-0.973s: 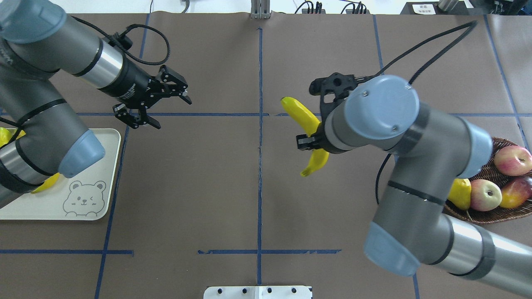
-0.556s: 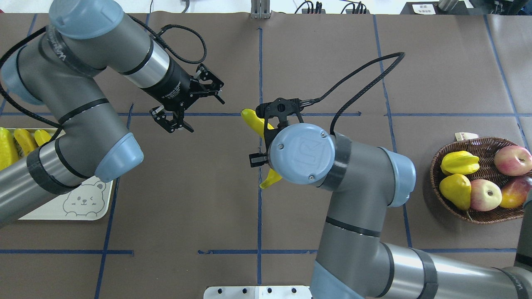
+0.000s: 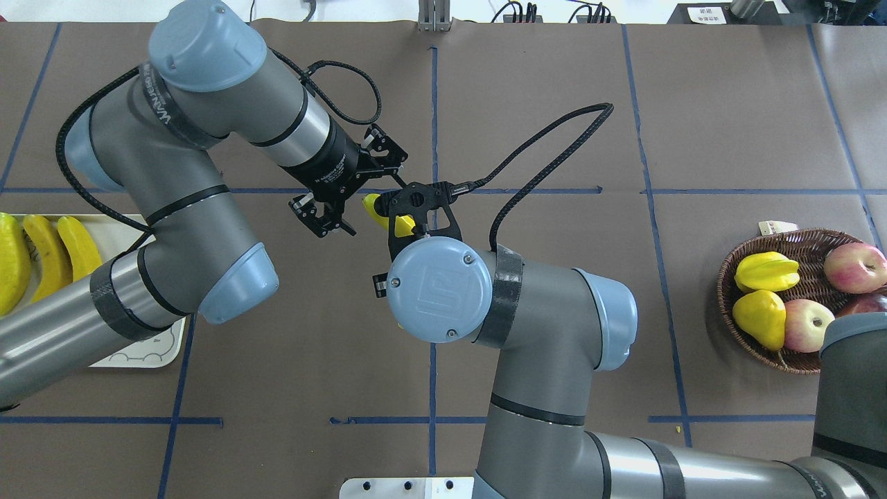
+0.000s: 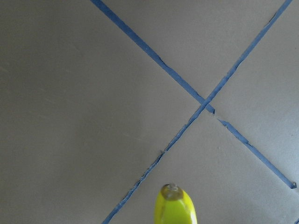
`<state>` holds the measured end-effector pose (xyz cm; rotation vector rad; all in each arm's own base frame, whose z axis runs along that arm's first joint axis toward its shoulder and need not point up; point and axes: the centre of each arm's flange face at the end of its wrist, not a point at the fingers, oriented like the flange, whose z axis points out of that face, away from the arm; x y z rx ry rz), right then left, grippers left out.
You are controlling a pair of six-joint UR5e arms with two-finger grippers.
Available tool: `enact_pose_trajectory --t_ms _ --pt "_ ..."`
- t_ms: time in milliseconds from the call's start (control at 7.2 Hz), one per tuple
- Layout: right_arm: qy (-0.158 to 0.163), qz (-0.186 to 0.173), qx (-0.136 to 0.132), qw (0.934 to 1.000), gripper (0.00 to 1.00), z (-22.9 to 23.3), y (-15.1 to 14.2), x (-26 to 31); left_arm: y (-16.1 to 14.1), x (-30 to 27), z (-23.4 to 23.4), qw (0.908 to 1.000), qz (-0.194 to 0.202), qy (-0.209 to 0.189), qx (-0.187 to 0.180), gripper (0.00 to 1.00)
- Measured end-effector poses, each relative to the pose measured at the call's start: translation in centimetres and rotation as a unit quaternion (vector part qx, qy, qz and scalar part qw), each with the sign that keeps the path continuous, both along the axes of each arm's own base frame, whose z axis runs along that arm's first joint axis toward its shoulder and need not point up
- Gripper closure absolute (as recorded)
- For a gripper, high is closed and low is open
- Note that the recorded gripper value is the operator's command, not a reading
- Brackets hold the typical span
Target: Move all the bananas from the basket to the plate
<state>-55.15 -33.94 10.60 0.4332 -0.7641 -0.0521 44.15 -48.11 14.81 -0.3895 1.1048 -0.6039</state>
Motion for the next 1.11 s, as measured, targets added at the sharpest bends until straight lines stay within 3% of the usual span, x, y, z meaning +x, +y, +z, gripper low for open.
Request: enact_pose_trajectory --t_ms 278,417,834,973,1112 --pt "-0.004 0.000 0.002 1.0000 0.97 -0.3 0.1 0.1 0.7 0.8 0.0 1.0000 0.007 -0.001 0.000 0.12" --pt "-0.005 0.000 0.003 1.0000 0.97 -0.4 0.2 0.1 0.8 1.0 0.1 1.0000 0.009 -0.001 0.000 0.22" --pt "-0.010 -0.001 0.004 0.9999 0.97 -0.7 0.3 0.4 0.9 1.1 0.1 0.9999 0.009 0.001 0.004 0.32" --pt "-0.013 -0.001 0.005 0.9999 0.96 -1.0 0.3 0.6 0.9 1.1 0.1 0.9999 0.009 0.001 0.004 0.40" --pt "-0.016 -0.001 0.006 0.9999 0.92 -1.3 0.4 0.7 1.0 1.1 0.1 0.9999 0.010 0.001 0.005 0.67"
